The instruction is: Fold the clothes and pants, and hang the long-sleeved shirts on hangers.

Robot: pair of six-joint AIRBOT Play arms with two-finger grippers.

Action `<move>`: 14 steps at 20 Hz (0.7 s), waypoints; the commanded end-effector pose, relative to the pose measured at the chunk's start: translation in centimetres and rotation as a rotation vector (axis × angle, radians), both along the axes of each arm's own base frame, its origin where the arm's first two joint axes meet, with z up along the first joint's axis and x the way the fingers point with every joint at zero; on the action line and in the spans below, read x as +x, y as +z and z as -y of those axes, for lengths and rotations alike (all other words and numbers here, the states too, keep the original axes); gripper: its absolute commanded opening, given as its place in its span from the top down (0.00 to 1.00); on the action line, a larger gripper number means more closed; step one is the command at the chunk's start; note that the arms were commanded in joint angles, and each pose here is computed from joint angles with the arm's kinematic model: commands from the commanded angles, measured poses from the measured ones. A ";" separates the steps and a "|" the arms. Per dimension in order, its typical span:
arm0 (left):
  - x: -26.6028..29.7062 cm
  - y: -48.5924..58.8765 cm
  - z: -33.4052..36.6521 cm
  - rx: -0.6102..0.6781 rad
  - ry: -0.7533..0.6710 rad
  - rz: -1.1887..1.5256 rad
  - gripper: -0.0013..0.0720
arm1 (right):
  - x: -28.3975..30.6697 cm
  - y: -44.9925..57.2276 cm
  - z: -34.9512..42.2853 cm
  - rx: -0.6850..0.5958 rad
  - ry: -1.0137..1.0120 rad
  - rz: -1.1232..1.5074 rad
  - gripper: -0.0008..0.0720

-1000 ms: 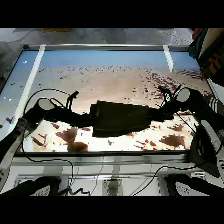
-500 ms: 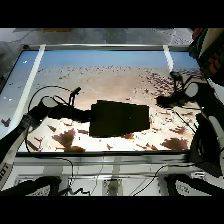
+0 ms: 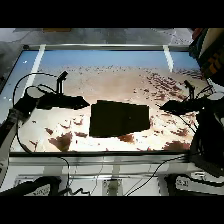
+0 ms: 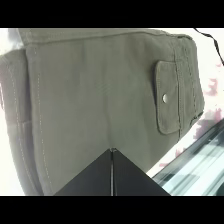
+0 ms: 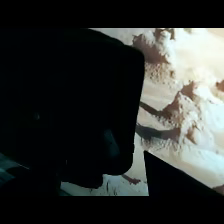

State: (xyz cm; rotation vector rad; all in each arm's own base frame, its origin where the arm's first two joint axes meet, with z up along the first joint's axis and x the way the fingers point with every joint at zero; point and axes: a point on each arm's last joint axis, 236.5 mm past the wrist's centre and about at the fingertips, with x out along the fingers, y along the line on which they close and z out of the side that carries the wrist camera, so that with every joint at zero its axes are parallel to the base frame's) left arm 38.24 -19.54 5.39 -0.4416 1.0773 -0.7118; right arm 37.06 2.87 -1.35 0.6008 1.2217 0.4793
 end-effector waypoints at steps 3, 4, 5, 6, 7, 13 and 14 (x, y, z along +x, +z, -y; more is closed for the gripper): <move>0.3 0.3 -0.1 0.003 -0.003 0.020 0.97 | 0.2 -6.4 -4.5 0.076 -0.108 -0.143 0.15; 0.3 0.3 -0.1 0.003 -0.003 0.019 0.97 | 0.3 -7.3 -5.5 0.069 -0.110 -0.165 0.13; 0.3 0.3 -0.1 0.003 -0.004 0.019 0.97 | 0.3 -8.0 -6.3 0.061 -0.111 -0.180 0.13; 0.3 0.3 -0.1 0.003 -0.004 0.019 0.98 | 0.3 -8.6 -7.2 0.058 -0.102 -0.189 0.13; 0.2 0.3 -0.1 0.003 -0.007 0.016 0.97 | 0.2 -9.0 -8.0 0.057 -0.085 -0.198 0.13; 0.1 0.2 -0.1 0.004 -0.009 0.015 0.97 | 0.5 -10.2 -12.1 0.131 -0.061 -0.248 0.23; 0.2 0.1 -0.2 0.010 -0.009 0.015 0.97 | 0.9 -9.9 -12.8 0.141 -0.046 -0.211 0.38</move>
